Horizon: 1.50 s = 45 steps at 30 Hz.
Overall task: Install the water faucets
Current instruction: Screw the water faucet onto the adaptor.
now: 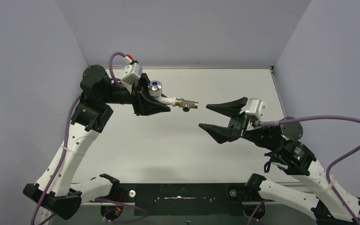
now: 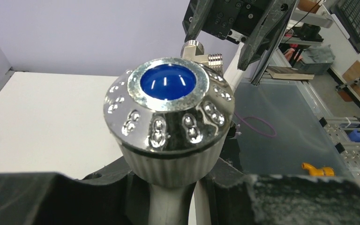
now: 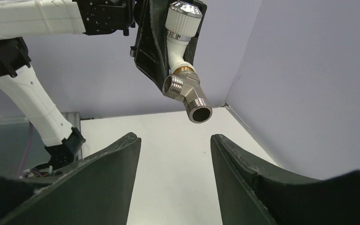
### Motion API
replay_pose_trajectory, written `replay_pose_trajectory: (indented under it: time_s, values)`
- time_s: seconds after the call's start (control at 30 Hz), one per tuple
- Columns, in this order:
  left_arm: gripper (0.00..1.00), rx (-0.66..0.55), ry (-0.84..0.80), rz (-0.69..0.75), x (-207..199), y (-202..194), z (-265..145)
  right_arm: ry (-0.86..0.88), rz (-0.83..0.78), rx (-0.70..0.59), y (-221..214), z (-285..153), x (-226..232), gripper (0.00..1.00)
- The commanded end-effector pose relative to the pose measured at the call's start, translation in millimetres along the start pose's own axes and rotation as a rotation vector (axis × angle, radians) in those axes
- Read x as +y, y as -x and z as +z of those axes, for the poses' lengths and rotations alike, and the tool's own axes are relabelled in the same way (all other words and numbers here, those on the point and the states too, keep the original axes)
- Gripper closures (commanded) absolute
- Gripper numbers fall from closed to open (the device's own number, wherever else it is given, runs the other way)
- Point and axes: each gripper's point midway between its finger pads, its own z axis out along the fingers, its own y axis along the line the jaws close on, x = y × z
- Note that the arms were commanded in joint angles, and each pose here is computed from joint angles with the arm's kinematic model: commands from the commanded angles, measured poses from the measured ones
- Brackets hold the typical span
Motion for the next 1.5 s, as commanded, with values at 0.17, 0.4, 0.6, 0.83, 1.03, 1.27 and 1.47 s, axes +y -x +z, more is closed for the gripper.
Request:
replay_pose_trajectory:
  time_s: [0.17, 0.4, 0.6, 0.83, 1.03, 1.27, 1.47]
  values:
    - [1.0, -0.067, -0.038, 0.042, -19.7, 22.7, -3.5, 0.062, -0.41, -0.009, 15.4, 2.4, -6.4, 0.43]
    - [1.0, -0.069, -0.061, 0.025, -27.1, 20.6, -5.0, 0.078, -0.674, -0.034, 22.5, 8.0, -13.5, 0.43]
    - [1.0, -0.065, -0.071, 0.017, -28.2, 18.3, -4.9, 0.118, -0.769, -0.089, 37.6, 15.4, -8.4, 0.43]
    - [1.0, -0.06, -0.076, 0.011, -26.3, 15.7, -4.2, 0.172, -0.798, -0.099, 39.8, 25.0, -3.3, 0.5]
    - [1.0, -0.058, -0.082, 0.014, -26.6, 15.4, -4.1, 0.201, -0.8, -0.11, 43.3, 27.3, 1.2, 0.55]
    - [1.0, -0.058, -0.083, 0.014, -26.1, 15.2, -4.0, 0.207, -0.803, -0.12, 45.0, 28.2, 2.5, 0.6]
    - [1.0, -0.058, -0.085, 0.014, -26.3, 16.4, -3.9, 0.207, -0.799, -0.116, 43.4, 27.6, 2.6, 0.62]
